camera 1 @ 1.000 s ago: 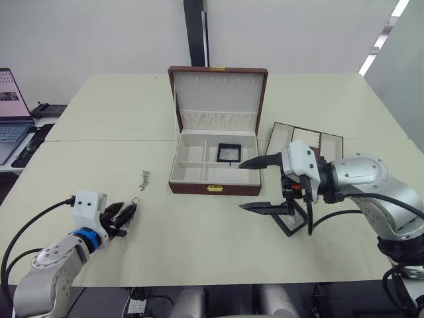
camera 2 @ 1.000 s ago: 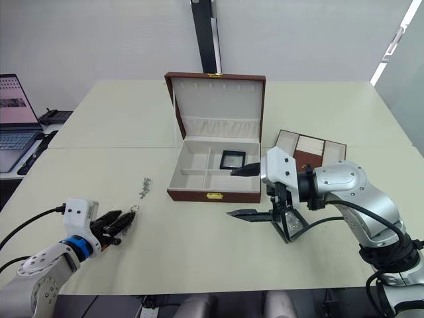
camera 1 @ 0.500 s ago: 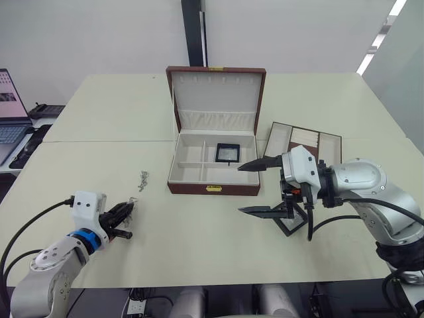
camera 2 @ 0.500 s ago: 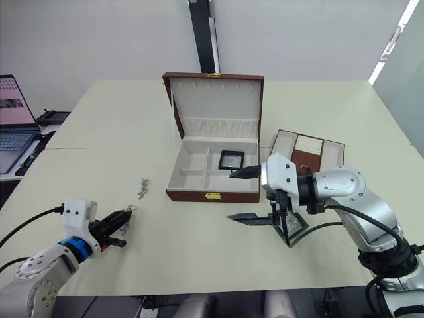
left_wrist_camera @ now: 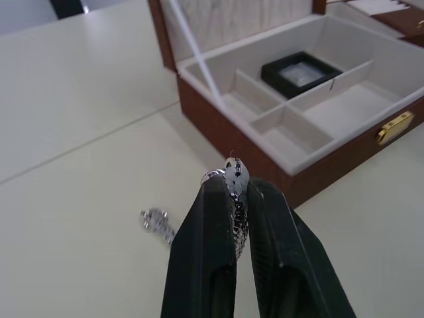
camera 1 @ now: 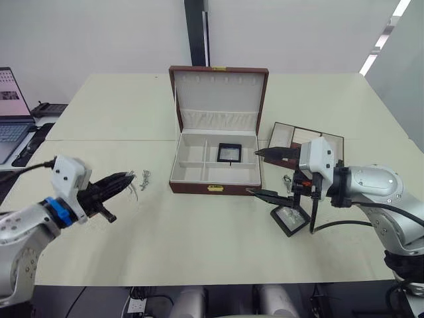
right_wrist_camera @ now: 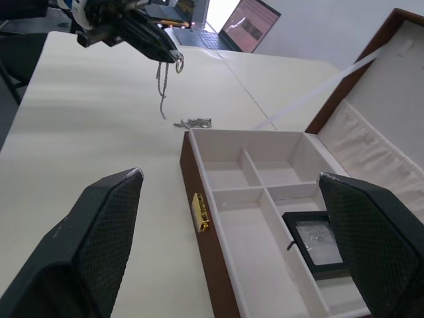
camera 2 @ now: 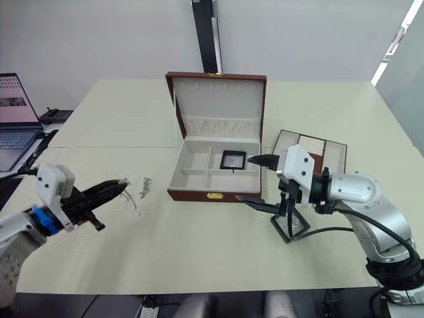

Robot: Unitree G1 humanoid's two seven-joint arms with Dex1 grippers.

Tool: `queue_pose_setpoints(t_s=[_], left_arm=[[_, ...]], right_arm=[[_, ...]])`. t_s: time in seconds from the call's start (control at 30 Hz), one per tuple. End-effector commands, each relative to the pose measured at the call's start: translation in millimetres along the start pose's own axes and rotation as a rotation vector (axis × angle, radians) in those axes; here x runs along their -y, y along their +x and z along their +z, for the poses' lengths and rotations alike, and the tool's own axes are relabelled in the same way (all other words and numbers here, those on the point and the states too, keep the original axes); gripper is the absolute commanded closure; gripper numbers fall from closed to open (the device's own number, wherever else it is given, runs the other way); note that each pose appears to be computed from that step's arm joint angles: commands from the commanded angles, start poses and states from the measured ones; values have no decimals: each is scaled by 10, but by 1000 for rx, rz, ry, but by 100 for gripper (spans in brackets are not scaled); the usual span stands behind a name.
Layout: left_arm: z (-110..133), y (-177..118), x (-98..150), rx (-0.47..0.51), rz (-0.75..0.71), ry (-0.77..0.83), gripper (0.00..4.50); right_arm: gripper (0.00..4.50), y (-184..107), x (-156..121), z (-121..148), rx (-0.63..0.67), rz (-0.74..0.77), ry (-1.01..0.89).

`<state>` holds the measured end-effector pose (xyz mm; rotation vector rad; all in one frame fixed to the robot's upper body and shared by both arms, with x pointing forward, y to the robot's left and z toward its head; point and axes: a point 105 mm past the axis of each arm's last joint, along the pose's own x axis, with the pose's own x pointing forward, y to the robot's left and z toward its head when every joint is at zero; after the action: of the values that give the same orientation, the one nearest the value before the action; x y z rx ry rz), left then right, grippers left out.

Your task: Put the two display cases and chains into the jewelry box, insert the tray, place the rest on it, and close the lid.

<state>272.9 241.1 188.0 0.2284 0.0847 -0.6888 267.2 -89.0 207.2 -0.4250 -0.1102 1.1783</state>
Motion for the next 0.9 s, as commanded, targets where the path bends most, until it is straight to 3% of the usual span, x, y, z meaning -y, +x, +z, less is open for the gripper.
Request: queue_pose_setpoints(t_s=[0.03, 0.17, 0.37, 0.67, 0.9], left_arm=[[342, 195, 106, 55, -130, 26, 448], [589, 500, 157, 66, -218, 59, 448], [776, 1006, 113, 53, -213, 104, 448], [603, 1481, -96, -44, -91, 128, 448], [466, 1619, -127, -100, -55, 123, 448]], right_arm=[[0, -9, 78, 168, 36, -80, -37], [0, 19, 98, 176, 29, -128, -11], [0, 53, 154, 115, -34, -222, 22], [0, 82, 177, 91, -86, -264, 37], [0, 113, 149, 120, -86, -241, 45]])
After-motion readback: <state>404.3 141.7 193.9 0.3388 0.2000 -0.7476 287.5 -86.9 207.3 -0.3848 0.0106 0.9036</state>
